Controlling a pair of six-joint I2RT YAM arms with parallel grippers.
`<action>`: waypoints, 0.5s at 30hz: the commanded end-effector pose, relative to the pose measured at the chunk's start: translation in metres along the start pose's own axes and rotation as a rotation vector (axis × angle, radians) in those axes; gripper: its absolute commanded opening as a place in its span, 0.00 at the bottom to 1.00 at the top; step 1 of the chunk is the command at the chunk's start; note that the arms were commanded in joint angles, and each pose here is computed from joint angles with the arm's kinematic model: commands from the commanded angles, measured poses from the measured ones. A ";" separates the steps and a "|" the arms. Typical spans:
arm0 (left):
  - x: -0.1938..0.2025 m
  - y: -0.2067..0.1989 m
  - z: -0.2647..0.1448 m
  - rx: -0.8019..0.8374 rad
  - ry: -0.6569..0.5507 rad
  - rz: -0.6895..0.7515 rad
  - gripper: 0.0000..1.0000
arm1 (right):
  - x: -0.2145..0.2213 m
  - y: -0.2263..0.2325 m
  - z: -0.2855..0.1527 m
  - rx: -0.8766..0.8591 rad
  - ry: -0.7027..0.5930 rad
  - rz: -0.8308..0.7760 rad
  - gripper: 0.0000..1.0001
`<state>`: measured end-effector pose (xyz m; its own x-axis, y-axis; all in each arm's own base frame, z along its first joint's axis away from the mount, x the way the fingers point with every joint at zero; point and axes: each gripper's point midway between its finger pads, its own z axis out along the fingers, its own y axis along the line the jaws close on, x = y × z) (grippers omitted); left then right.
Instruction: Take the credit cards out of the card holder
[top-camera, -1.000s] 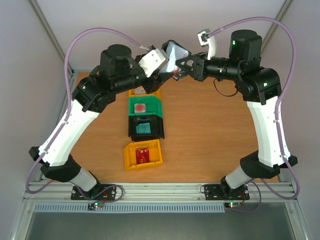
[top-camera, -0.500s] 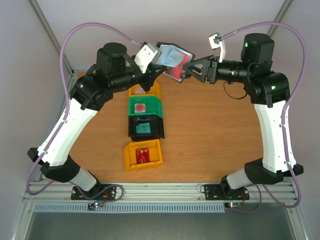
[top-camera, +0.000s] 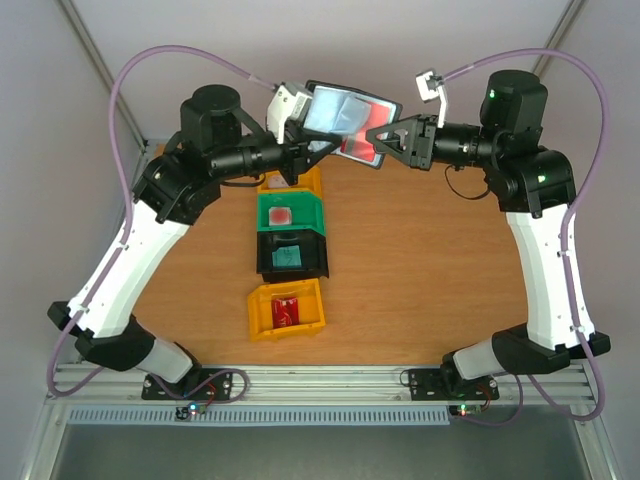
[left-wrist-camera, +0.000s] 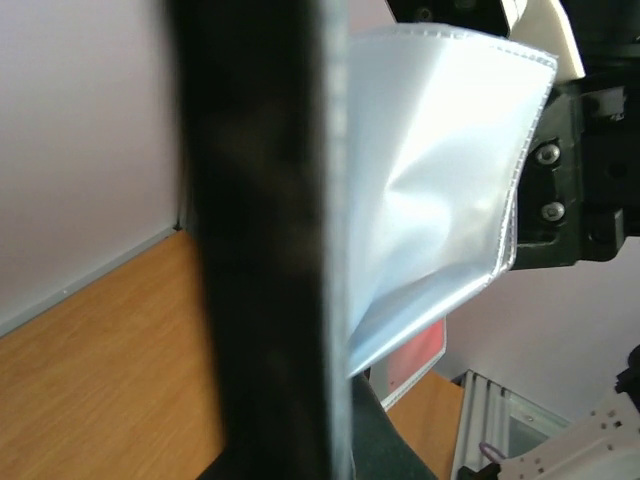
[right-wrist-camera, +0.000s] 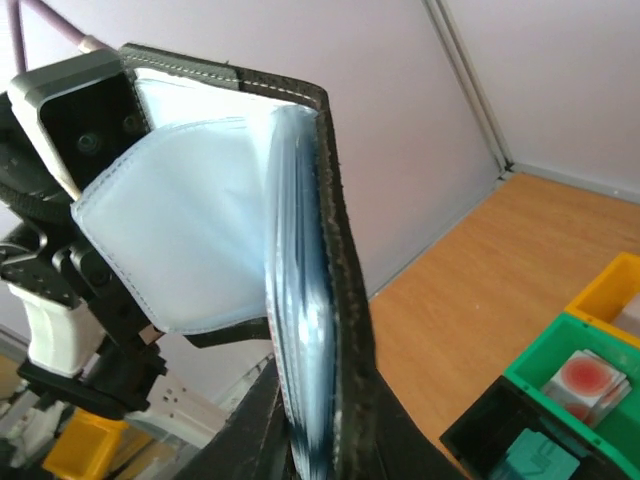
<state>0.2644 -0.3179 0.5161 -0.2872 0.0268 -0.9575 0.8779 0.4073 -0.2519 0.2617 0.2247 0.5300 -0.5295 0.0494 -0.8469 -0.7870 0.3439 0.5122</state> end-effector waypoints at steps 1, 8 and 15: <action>-0.024 -0.017 -0.016 0.069 -0.087 -0.015 0.00 | -0.005 0.012 -0.003 -0.048 -0.011 -0.018 0.06; 0.005 0.112 -0.038 -0.558 -0.018 -0.148 0.58 | 0.019 -0.065 -0.031 0.372 0.028 0.186 0.01; 0.003 0.117 -0.030 -0.506 0.018 -0.079 0.55 | 0.107 -0.150 -0.085 1.041 0.384 0.452 0.01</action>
<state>0.3642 -0.2305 0.4713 -0.4049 -0.0359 -0.9137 0.4690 0.8496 -0.2412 0.3266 0.1486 0.4613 -0.7122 0.1651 -0.6823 -0.2905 0.8155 0.5006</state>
